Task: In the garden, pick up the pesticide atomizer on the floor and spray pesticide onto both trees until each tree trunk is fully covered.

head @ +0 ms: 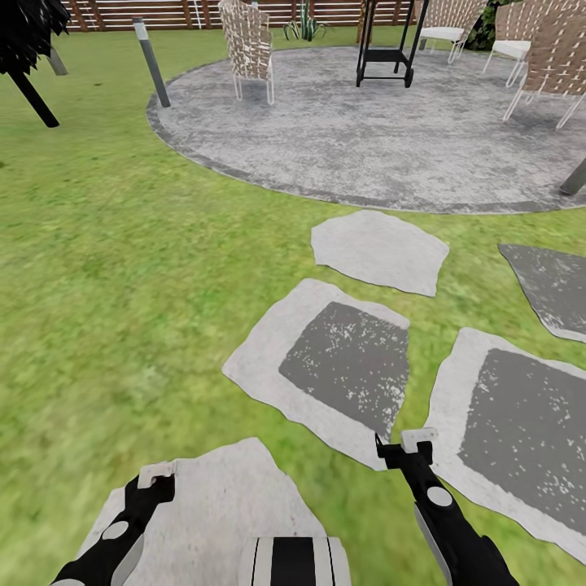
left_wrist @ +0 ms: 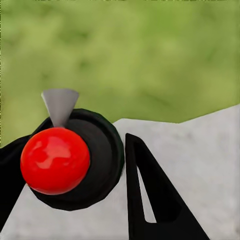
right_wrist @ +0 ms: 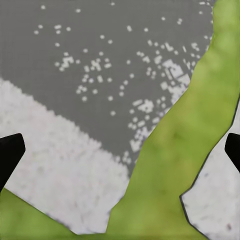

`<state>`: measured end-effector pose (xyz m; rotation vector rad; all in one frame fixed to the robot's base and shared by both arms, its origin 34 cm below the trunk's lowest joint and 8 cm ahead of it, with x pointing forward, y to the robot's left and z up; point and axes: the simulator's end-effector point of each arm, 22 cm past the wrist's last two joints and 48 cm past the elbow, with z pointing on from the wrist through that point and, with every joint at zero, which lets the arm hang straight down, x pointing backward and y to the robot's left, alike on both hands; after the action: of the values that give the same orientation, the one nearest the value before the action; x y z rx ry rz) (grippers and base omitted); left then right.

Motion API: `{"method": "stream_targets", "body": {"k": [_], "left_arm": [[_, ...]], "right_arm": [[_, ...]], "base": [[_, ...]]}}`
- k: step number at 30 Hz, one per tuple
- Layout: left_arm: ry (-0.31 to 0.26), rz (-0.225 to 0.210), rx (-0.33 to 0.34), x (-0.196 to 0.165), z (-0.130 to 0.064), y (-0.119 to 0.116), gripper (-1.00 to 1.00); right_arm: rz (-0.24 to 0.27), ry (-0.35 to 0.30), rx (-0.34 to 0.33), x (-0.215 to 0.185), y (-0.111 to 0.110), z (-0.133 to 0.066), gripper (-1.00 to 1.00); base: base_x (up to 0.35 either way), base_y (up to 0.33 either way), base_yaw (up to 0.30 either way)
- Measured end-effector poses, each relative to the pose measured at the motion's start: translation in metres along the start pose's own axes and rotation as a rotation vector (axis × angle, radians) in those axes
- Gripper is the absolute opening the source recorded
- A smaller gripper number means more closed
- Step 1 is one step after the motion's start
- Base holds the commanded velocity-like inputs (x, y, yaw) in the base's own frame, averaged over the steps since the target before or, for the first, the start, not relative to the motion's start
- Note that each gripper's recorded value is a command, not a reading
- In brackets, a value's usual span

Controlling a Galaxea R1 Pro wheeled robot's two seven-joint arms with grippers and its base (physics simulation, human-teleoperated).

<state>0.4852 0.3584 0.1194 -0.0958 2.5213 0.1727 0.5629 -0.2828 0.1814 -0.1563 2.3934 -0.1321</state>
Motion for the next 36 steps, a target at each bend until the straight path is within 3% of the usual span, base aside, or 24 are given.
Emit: {"method": "stream_targets", "body": {"k": [10, 30, 36], "left_arm": [[-0.002, 0.000, -0.001, -0.001, 0.000, 0.001, -1.00], [-0.082, -0.010, 0.004, -0.046, -0.012, 0.000, -1.00], [-0.107, -0.014, 0.007, -0.060, -0.018, 0.000, -1.00]], "right_arm": [[0.000, 0.000, 0.000, 0.000, 0.000, 0.000, 1.00], [0.006, -0.082, 0.009, -0.047, -0.005, -0.014, 1.00], [0.007, -0.096, 0.011, -0.056, -0.007, -0.020, 1.00]], "base": [[0.000, 0.000, 0.000], [0.000, 0.000, 0.000], [0.000, 0.000, -0.195]]}}
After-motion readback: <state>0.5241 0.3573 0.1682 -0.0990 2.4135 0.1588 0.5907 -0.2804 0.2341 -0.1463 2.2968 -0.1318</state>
